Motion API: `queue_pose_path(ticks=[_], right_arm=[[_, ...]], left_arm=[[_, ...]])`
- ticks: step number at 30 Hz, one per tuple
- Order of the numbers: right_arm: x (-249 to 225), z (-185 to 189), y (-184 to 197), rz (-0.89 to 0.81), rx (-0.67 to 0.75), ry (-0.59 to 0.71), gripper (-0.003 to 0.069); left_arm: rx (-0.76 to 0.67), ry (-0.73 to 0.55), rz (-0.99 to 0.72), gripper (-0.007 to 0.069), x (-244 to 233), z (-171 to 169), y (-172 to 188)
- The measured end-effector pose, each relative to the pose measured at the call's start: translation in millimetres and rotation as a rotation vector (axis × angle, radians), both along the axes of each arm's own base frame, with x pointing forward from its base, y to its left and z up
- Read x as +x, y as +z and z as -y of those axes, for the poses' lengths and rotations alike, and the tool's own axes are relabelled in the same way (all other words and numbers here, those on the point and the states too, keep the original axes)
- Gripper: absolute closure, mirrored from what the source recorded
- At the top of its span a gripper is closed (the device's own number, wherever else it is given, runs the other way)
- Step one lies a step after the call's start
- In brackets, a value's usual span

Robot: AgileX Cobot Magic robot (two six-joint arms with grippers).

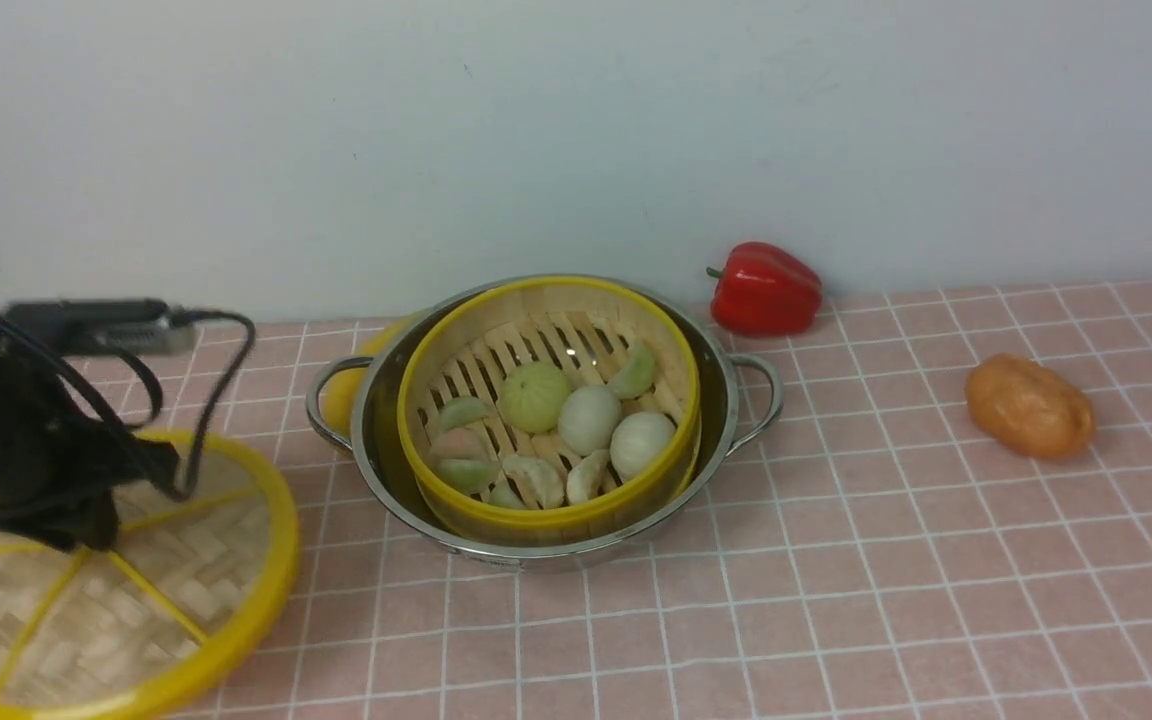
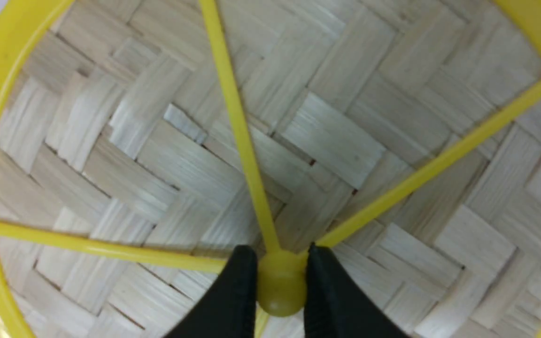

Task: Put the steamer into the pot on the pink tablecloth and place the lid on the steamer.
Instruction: 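Place the yellow bamboo steamer lid onto the steamer in the pot with the left gripper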

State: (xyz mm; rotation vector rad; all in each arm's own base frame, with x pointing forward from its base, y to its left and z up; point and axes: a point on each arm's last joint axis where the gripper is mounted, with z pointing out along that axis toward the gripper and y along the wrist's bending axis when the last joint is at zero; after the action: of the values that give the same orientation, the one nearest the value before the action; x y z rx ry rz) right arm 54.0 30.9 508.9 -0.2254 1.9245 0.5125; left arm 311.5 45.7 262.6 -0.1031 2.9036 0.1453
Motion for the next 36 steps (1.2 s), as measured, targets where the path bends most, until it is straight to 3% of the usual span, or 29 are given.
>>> queue_pose_path(ticks=[1,3,5,6,10,12,18,27,36], right_arm=[[0,0,0,-0.001,0.001,0.000,0.0116],[0,1,0,0.001,-0.002,-0.006,0.0116],[0,1,0,0.000,-0.002,-0.007,0.0116],[0,1,0,0.000,-0.001,-0.007,0.0116],[0,1,0,0.000,-0.001,-0.007,0.0116],[0,1,0,0.000,0.000,-0.007,0.0116],[0,1,0,-0.001,0.001,-0.008,0.0116],[0,1,0,-0.002,0.003,-0.009,0.0116],[0,1,0,-0.004,0.007,-0.010,0.0116]], left_arm=[[0.003,-0.001,0.001,0.0509,-1,0,1],[0.018,-0.030,0.129,0.0509,6,10,46],[0.015,-0.072,0.178,0.0509,11,23,62],[-0.001,-0.155,0.243,0.0509,20,49,80],[-0.035,-0.297,0.289,0.0509,34,99,92],[-0.060,-0.421,0.278,0.0509,47,150,84],[-0.067,-0.544,0.172,0.0509,82,219,34],[-0.041,-0.549,0.084,0.0509,108,236,-9],[-0.032,-0.553,0.097,0.0509,116,239,-22]])
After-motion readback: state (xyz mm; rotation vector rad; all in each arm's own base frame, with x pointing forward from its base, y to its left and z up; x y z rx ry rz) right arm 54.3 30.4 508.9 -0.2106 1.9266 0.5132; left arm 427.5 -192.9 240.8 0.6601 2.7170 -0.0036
